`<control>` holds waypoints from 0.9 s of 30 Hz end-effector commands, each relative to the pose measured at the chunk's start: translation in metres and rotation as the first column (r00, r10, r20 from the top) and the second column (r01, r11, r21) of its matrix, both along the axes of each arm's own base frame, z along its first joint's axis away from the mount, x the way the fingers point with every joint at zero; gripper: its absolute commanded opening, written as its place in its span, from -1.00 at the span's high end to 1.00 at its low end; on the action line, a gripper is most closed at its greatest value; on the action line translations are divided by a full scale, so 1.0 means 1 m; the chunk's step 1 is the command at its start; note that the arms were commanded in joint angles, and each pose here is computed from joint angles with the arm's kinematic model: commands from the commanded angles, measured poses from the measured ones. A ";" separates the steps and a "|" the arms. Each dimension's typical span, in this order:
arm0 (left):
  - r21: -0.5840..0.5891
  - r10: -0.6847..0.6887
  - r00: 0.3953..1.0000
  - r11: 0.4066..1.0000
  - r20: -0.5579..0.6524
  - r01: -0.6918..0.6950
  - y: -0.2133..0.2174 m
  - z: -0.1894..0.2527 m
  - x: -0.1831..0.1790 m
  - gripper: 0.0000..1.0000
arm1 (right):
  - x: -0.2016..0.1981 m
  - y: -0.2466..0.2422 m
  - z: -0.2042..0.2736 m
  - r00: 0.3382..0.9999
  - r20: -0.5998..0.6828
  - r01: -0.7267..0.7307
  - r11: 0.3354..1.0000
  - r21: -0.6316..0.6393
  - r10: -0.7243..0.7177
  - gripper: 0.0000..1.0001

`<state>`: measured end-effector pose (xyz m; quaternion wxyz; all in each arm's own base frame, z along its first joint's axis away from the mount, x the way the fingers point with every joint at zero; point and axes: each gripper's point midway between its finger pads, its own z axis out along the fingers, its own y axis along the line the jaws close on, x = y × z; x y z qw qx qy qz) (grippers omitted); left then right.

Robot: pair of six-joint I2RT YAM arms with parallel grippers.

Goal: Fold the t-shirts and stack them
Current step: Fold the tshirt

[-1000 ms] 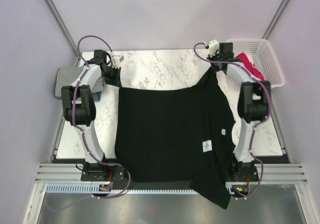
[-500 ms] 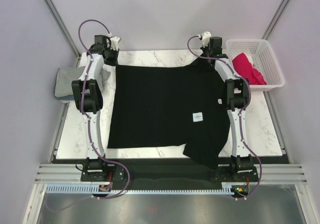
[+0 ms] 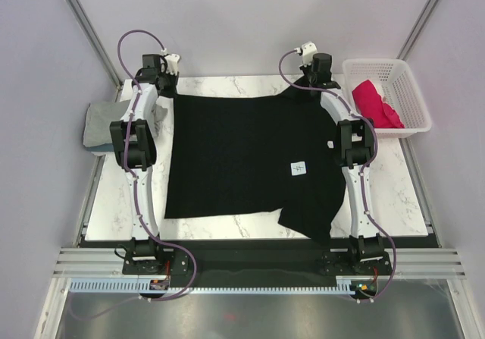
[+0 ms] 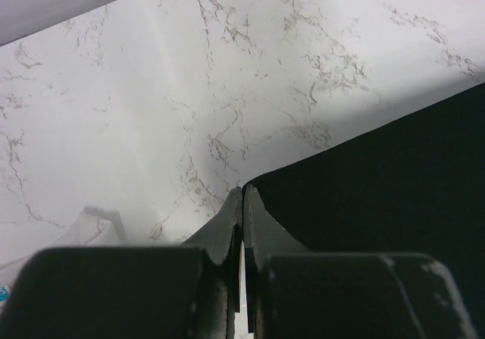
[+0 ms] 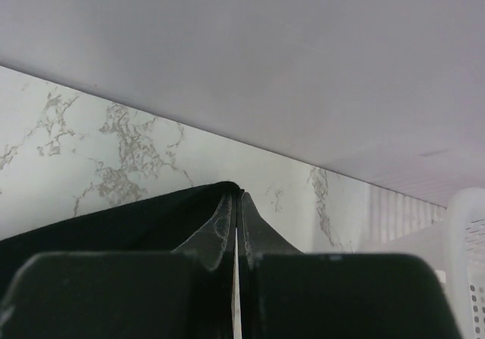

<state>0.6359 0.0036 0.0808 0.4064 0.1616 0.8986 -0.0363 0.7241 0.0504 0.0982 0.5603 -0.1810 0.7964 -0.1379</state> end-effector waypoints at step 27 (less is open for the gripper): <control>-0.093 -0.138 0.988 0.985 0.069 0.144 -0.025 0.134 -0.098 0.96 | -0.145 0.000 0.129 0.993 -0.115 -0.030 0.999 0.027 0.033 1.00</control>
